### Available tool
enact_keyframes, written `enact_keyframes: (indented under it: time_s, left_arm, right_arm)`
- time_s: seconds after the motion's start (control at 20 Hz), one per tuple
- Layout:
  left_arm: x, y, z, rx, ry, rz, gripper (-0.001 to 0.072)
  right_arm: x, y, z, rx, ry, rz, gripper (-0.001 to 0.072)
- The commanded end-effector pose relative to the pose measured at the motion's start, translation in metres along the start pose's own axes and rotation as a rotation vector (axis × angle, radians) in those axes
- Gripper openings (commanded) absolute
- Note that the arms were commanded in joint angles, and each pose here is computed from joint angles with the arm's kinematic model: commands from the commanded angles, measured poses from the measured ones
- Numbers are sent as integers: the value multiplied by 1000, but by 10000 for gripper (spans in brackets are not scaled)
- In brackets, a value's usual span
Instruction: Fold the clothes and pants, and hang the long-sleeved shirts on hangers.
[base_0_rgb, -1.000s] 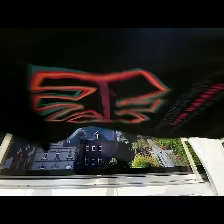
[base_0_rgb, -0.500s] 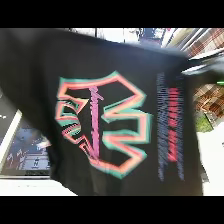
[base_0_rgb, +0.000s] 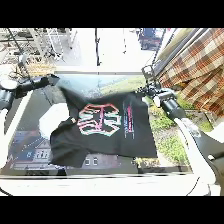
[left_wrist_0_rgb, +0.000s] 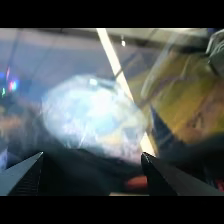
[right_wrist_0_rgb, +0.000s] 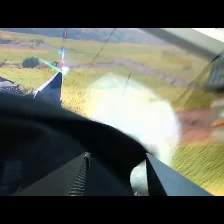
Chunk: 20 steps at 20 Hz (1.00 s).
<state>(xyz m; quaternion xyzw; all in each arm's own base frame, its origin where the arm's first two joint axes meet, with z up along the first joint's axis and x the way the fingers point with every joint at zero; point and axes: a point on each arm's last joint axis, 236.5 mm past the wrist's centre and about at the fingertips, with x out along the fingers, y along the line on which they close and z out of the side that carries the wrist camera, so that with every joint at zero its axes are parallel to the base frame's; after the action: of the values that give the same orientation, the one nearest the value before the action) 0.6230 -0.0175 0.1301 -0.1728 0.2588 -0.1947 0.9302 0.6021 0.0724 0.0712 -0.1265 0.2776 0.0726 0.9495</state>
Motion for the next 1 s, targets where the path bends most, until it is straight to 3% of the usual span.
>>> enact_keyframes:
  time_s: [0.0,0.15,0.2,0.25,0.35,0.45,0.55,0.8,0.95]
  left_arm:
    - [-26,43,-49,-74,227,105,628]
    - [-115,109,-153,-234,707,419,571]
    - [-136,111,-183,-277,827,430,491]
    - [-150,104,-211,-328,911,390,457]
    - [-157,75,-249,-428,936,245,459]
    - [-159,51,-280,-461,899,131,504]
    - [-166,42,-314,-492,907,101,616]
    - [-146,29,-342,-524,835,22,621]
    - [-134,40,-337,-503,781,72,620]
  right_arm:
    - [0,-38,-93,276,328,-11,512]
    - [-65,-37,-177,513,645,190,523]
    - [-89,-24,-196,594,689,297,521]
    - [-112,-13,-211,679,705,374,521]
    - [-158,-2,-252,778,770,425,521]
    - [-197,13,-292,842,864,483,521]
    - [-214,29,-317,870,912,542,519]
    - [-199,61,-313,859,834,667,511]
    - [-183,81,-328,829,886,674,511]
